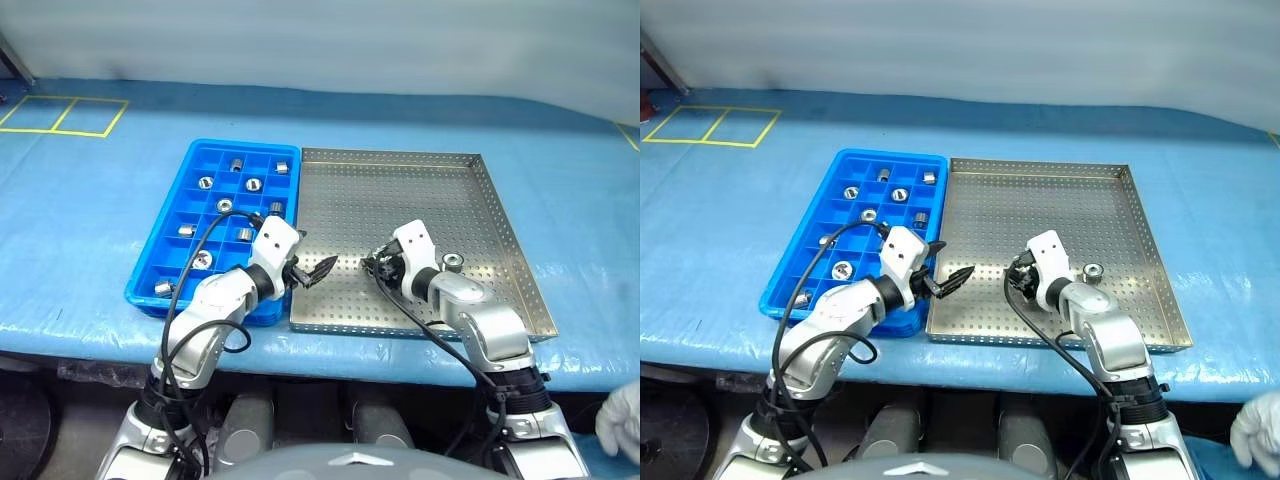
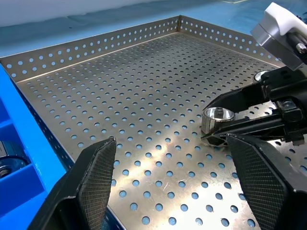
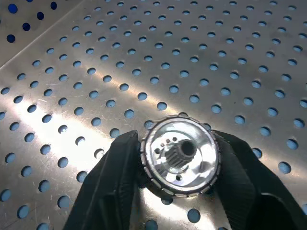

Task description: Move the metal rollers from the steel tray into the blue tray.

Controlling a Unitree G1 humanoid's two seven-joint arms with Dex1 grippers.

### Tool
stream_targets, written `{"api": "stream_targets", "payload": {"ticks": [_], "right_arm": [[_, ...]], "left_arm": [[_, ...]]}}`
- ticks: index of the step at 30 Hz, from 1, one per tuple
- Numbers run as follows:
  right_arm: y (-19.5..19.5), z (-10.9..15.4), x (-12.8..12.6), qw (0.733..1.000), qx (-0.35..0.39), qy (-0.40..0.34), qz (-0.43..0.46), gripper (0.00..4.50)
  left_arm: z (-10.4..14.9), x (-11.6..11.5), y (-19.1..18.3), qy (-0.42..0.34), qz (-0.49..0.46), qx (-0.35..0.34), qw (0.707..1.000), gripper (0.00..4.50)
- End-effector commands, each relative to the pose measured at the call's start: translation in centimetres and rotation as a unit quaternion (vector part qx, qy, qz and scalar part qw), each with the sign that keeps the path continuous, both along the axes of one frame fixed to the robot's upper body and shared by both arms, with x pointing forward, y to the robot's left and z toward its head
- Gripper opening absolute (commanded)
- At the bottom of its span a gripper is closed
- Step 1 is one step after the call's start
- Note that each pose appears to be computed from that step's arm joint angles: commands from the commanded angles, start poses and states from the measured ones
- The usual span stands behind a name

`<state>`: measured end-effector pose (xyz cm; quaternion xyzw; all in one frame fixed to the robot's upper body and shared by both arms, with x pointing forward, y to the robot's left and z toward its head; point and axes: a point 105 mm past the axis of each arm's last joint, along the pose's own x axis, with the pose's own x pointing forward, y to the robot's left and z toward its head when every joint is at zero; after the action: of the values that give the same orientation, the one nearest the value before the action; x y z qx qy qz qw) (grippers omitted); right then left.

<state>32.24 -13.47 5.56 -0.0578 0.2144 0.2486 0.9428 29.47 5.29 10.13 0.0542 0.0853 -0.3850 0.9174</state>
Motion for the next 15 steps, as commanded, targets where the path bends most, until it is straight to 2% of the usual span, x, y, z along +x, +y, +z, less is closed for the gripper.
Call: {"api": "stream_targets", "payload": {"ticks": [1,9,12,15], "right_arm": [[0.4,1.2,0.4,1.0,-0.007,-0.025,0.011,1.76],[1.9,4.5,0.8,0.996,0.006,-0.079,0.046,1.76],[4.1,6.3,0.0,0.989,0.024,-0.106,0.104,1.76],[6.8,7.4,-1.2,0.977,0.037,-0.118,0.172,1.76]], "left_arm": [[1.4,-0.4,-0.3,-0.023,-0.007,-0.013,1.0,4.01],[2.2,-1.5,0.9,-0.026,0.004,-0.007,1.0,4.01],[2.8,-1.9,2.5,-0.02,0.042,-0.001,0.999,4.01],[3.1,-2.6,4.5,-0.015,0.086,0.033,0.996,4.01]]}}
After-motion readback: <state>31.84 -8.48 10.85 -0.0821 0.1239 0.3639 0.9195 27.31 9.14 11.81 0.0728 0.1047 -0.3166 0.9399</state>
